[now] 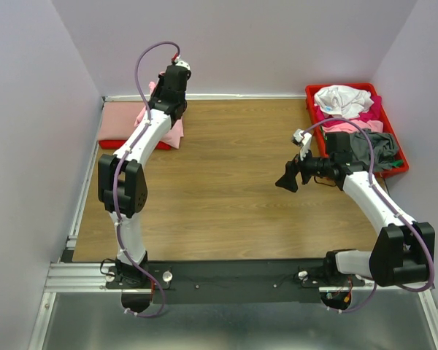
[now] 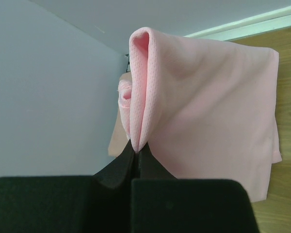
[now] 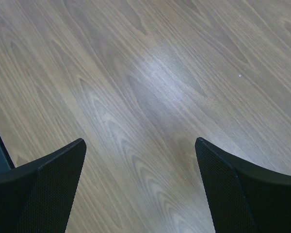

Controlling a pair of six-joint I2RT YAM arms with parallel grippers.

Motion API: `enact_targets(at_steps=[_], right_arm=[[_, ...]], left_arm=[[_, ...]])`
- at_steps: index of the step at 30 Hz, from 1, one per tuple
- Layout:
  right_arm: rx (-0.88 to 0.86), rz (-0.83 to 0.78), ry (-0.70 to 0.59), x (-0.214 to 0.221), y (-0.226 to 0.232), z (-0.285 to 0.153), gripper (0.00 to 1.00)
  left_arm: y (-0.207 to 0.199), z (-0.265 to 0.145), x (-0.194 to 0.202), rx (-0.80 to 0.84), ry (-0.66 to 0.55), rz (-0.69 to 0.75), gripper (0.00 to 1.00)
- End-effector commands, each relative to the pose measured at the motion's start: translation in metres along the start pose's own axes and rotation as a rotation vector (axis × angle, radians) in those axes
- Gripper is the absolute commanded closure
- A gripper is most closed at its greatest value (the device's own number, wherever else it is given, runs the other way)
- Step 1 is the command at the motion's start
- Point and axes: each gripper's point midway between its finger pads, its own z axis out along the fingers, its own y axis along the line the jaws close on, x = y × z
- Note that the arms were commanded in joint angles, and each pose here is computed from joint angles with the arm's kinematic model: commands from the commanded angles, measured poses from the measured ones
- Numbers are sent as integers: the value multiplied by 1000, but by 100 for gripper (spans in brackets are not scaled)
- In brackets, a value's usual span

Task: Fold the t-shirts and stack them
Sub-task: Neatly place the folded tshirt to the corner

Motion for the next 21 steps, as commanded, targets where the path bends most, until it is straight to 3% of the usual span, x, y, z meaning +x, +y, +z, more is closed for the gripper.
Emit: enact_targets(at_steps=[1, 21], right_arm=[[-15, 13, -6, -1, 1, -1, 0], [-18, 13, -7, -1, 2, -1, 0]], left_arm=[[27, -7, -21, -68, -47, -33, 100], [55, -29, -33, -97, -86, -65, 100]])
